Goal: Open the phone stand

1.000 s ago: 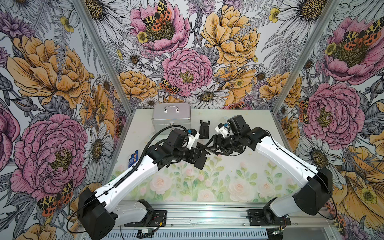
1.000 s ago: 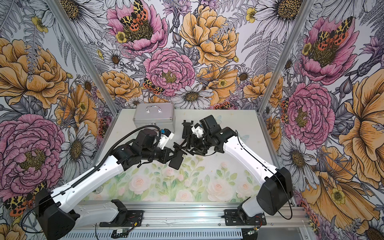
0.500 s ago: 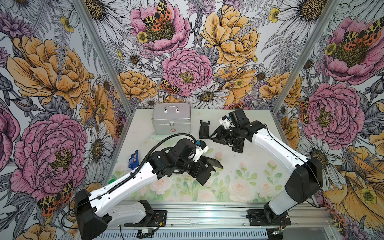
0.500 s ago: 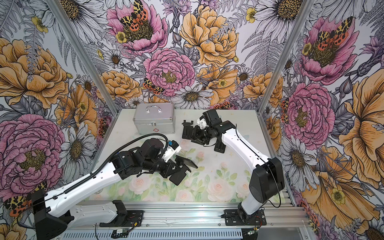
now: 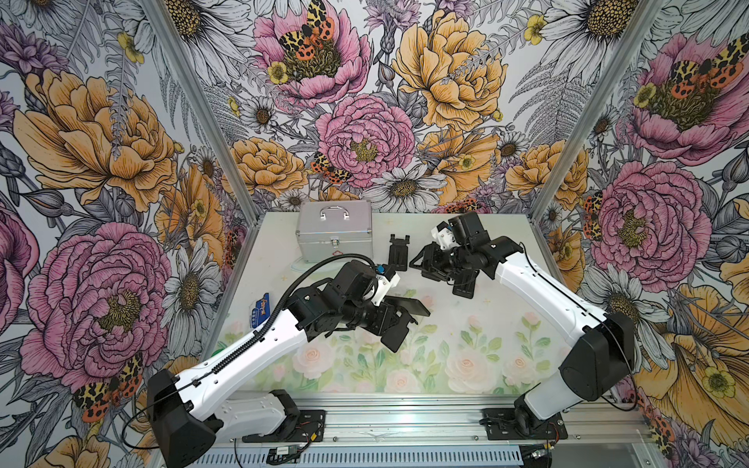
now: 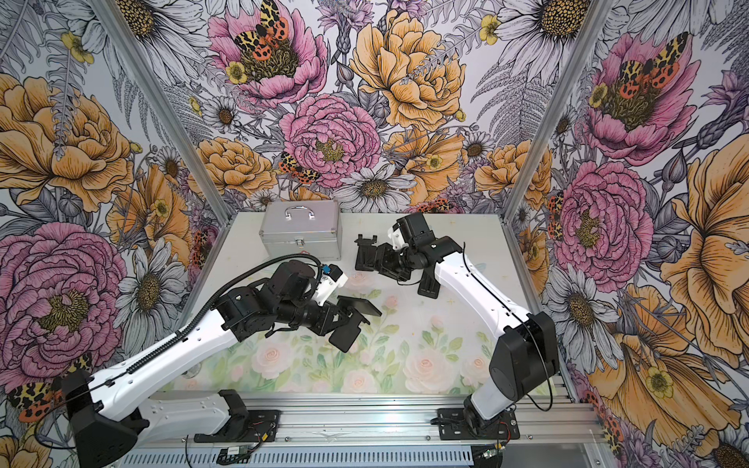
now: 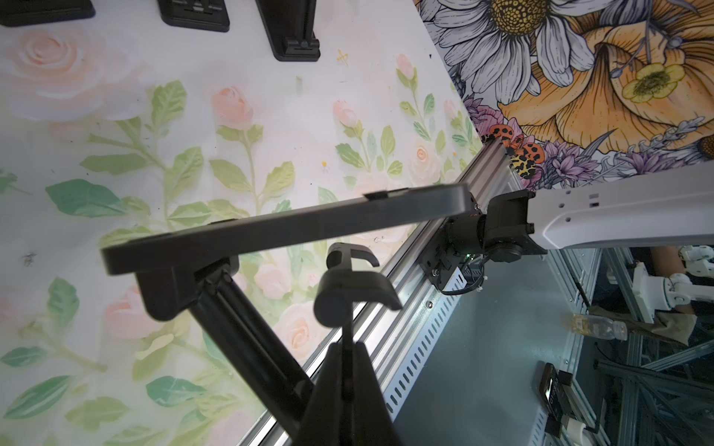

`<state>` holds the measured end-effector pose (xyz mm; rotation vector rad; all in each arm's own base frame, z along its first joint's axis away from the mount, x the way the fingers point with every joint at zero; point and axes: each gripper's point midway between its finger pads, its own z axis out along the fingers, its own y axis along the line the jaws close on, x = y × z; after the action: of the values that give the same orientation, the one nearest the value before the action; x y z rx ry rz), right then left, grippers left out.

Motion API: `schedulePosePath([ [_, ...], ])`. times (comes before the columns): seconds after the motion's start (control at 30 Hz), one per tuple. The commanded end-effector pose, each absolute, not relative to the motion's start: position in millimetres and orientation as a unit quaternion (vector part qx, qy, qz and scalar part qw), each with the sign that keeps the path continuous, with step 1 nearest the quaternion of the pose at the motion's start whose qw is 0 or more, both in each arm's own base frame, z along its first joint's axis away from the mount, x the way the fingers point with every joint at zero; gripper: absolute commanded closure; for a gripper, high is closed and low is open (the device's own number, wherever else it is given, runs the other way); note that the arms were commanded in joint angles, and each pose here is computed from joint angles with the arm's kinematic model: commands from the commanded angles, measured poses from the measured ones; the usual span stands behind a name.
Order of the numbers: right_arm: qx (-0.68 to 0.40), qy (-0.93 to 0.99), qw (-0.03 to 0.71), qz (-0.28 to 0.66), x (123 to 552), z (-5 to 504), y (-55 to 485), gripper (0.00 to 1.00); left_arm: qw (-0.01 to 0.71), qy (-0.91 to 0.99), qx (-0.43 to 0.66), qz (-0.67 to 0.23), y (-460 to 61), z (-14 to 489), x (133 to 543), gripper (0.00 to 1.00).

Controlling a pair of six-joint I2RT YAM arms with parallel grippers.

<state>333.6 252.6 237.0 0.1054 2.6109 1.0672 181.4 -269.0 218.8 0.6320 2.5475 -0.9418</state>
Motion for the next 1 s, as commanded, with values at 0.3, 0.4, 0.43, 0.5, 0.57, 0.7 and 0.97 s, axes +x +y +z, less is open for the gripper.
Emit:
schedulePosePath([
  [0.3, -0.106, 0.894, 0.268, 0.344, 275, 274, 242, 0.36, 0.114, 0.865, 0.139, -0.469, -258, 246, 198, 1.0],
  [0.4, -0.128, 0.897, 0.259, 0.334, 270, 264, 247, 0.36, 0.089, 0.851, 0.144, -0.498, -266, 252, 196, 1.0],
  [0.43, -0.136, 0.899, 0.254, 0.331, 268, 261, 249, 0.35, 0.08, 0.846, 0.146, -0.507, -269, 254, 194, 1.0],
  [0.5, -0.147, 0.899, 0.25, 0.328, 266, 258, 253, 0.35, 0.063, 0.84, 0.148, -0.518, -273, 254, 193, 1.0],
  [0.57, -0.153, 0.901, 0.25, 0.32, 266, 256, 255, 0.35, 0.052, 0.835, 0.15, -0.527, -276, 254, 192, 1.0],
  [0.7, -0.16, 0.9, 0.248, 0.32, 264, 255, 257, 0.36, 0.053, 0.833, 0.146, -0.531, -274, 255, 195, 1.0],
  [0.97, -0.175, 0.899, 0.234, 0.326, 255, 249, 264, 0.42, 0.052, 0.828, 0.133, -0.542, -270, 257, 201, 1.0],
])
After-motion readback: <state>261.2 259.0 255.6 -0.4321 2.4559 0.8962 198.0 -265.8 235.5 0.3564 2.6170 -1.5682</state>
